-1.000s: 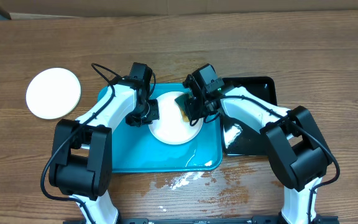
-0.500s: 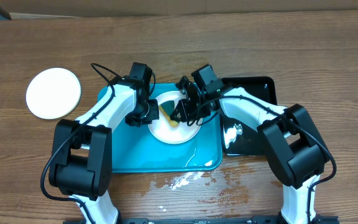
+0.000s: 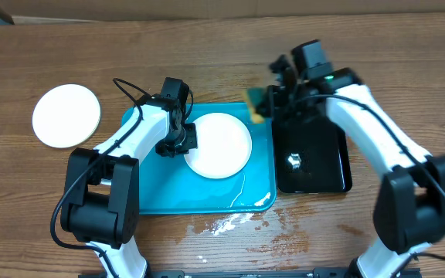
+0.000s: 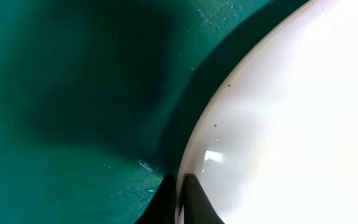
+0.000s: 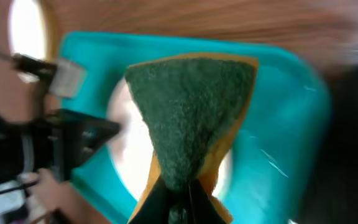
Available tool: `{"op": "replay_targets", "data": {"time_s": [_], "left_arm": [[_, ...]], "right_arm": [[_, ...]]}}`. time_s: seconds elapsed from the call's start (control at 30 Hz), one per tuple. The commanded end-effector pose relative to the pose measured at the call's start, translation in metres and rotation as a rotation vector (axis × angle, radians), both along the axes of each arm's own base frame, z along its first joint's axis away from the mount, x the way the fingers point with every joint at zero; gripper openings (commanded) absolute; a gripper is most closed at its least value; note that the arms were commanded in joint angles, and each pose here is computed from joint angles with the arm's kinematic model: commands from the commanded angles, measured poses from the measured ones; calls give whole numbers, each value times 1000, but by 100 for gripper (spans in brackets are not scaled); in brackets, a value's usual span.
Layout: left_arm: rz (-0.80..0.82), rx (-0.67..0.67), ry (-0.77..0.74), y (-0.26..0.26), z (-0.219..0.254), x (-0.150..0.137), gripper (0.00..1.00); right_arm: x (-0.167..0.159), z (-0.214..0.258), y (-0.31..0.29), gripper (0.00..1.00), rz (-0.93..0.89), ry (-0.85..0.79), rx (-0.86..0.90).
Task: Clean dirty plates on tray and stack at the side
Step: 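Carry sponge right into the black tray and release it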
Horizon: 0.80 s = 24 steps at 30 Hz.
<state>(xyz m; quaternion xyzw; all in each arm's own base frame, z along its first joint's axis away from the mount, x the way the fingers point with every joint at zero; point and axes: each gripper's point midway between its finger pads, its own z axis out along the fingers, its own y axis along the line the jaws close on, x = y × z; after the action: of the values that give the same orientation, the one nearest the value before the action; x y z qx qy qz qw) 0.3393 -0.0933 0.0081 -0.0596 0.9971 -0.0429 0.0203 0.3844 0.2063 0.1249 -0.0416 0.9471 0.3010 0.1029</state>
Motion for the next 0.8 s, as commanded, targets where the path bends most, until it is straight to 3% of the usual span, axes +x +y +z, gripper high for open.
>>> {"op": "replay_targets", "data": {"time_s": [0.0, 0.17, 0.4, 0.5, 0.53, 0.6, 0.67, 0.7, 0.77], "left_arm": [[-25, 35, 18, 4, -7, -6, 4], [-26, 33, 14, 3, -7, -5, 4], [-26, 31, 14, 3, -7, -5, 6], [-26, 32, 14, 3, -7, -5, 7], [-26, 32, 14, 3, -7, -5, 7], [-26, 32, 14, 3, -7, -5, 8], [-26, 31, 11, 3, -7, -4, 14], [-26, 30, 10, 3, -7, -3, 21], [-26, 30, 7, 2, -7, -3, 34]], "right_arm": [[5, -3, -55, 4, -124, -3, -212], [-29, -30, -95, 4, -164, 153, -381], [-56, -73, -106, 4, -155, 221, -438], [-56, -87, -111, 28, -163, 203, -457], [-54, -88, -112, 40, -168, 190, -466], [-46, -88, -114, 72, -178, 158, -477], [-37, -87, -116, 91, -189, 118, -483], [-32, -87, -116, 96, -196, 97, -486], [-26, -86, -116, 96, -202, 75, -482]]}}
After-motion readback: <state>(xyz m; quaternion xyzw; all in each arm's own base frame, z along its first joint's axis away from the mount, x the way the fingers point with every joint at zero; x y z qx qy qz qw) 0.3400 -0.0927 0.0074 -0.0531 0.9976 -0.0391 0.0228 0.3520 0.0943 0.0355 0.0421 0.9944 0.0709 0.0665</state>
